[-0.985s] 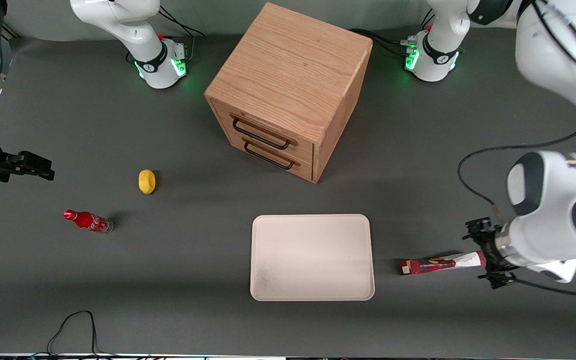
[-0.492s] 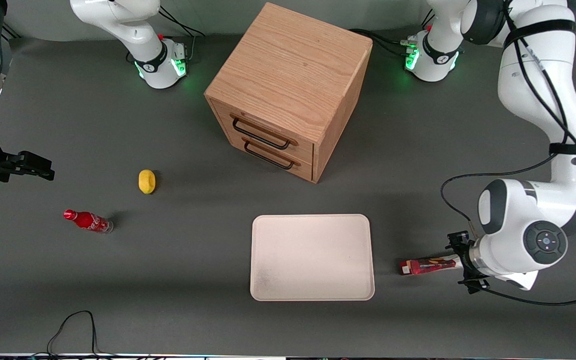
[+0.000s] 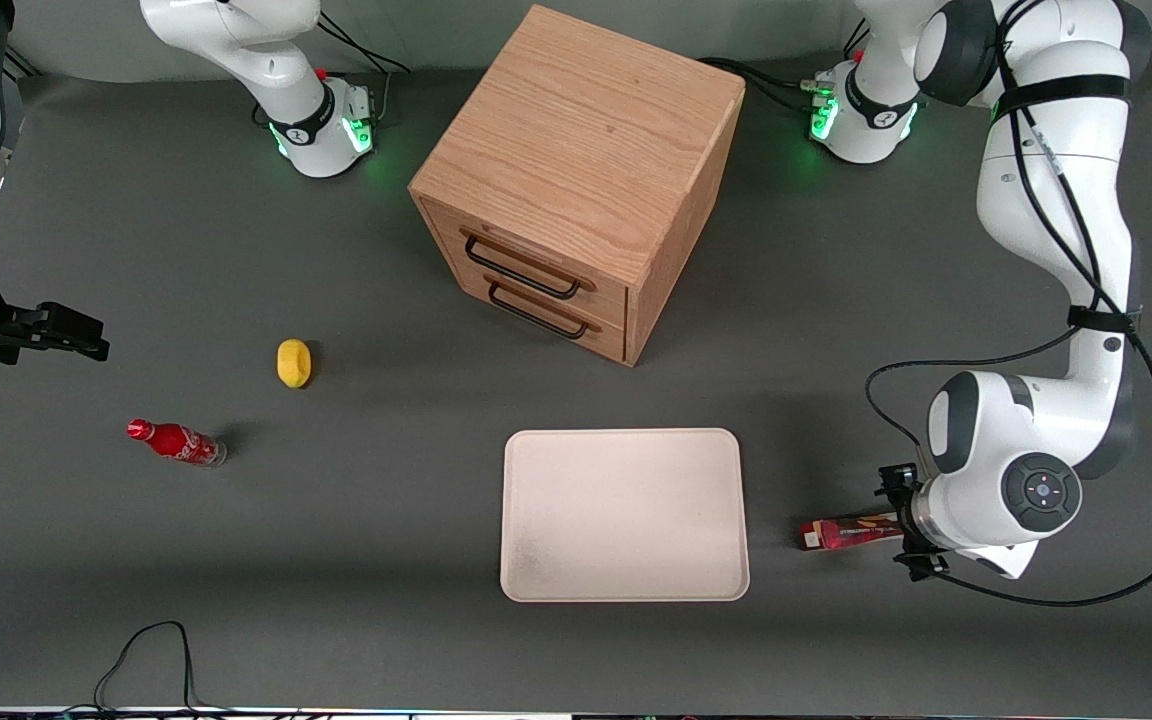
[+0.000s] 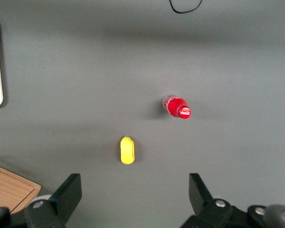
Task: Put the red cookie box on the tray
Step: 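Close the left gripper on the box end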
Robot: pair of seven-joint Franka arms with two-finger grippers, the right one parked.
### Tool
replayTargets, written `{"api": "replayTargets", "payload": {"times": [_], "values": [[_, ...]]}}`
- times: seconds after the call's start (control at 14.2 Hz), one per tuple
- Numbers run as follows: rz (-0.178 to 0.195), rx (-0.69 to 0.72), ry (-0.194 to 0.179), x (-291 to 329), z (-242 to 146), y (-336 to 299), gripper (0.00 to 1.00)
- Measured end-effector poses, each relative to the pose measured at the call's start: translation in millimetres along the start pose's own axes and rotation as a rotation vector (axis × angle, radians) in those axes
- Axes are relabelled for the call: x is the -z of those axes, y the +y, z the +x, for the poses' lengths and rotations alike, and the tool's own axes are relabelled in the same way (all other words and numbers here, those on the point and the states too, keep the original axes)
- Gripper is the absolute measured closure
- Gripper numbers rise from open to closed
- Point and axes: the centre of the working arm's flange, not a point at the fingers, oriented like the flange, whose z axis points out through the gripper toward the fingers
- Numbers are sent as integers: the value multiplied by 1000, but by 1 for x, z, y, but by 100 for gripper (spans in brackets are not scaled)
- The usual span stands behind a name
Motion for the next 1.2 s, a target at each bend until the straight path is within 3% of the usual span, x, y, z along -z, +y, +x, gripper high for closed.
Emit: {"api": "replayTargets", "payload": {"times": [0.14, 0.21, 0.49, 0.7, 0.77, 1.2], "values": [[-9, -6, -2, -2, 0, 0, 4], [-9, -7, -2, -4, 0, 0, 13], [-9, -8, -1, -4, 3, 0, 60], [-11, -11, -1, -3, 3, 0, 91], [-15, -12, -2, -1, 3, 1, 97], [-96, -28, -20, 72, 1, 9, 97]]}}
